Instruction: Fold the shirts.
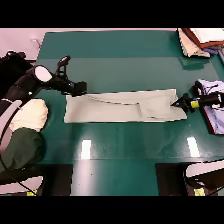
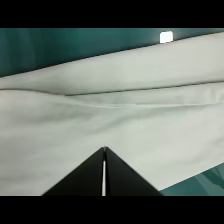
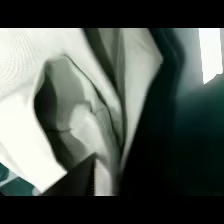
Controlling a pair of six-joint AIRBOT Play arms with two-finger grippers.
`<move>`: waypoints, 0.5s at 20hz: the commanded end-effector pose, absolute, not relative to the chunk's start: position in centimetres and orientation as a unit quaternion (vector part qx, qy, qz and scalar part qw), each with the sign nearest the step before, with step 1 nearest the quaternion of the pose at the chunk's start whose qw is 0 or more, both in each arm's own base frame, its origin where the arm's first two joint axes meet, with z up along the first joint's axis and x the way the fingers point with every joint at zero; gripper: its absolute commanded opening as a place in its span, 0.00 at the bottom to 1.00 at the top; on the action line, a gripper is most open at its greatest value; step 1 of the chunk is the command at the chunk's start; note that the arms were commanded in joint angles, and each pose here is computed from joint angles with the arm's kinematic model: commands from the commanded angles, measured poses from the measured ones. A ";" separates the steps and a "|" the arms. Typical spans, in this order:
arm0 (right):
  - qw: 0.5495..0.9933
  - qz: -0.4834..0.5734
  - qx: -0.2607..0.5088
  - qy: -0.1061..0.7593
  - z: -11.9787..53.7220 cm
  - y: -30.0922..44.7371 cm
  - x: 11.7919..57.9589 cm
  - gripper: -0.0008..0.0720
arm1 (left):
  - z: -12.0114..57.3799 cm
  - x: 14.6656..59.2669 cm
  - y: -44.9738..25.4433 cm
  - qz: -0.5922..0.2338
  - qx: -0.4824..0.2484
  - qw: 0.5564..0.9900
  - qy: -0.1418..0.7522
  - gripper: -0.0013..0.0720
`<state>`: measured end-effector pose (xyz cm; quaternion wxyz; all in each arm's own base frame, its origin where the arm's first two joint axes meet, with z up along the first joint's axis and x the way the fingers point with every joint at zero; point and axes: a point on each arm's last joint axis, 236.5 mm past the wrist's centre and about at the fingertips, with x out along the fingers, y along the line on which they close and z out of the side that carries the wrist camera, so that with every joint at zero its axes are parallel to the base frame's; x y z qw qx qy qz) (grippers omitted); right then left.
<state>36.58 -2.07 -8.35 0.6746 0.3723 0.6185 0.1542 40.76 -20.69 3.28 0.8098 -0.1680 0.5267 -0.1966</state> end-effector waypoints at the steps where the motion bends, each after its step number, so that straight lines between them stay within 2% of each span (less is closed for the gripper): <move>1: 0.696 0.188 0.355 0.595 -6.4 -0.1 38.5 0.05 | 2.9 40.7 -25.0 -0.219 -0.180 0.809 0.515 0.05; 6: 0.762 0.207 0.302 0.534 3.4 0.0 40.1 0.03 | 0.2 41.5 -31.9 -0.260 -0.178 0.784 0.536 0.05; 10: 0.802 0.255 0.246 0.481 12.9 4.6 40.8 0.03 | -2.4 42.1 -37.8 -0.292 -0.168 0.764 0.550 0.05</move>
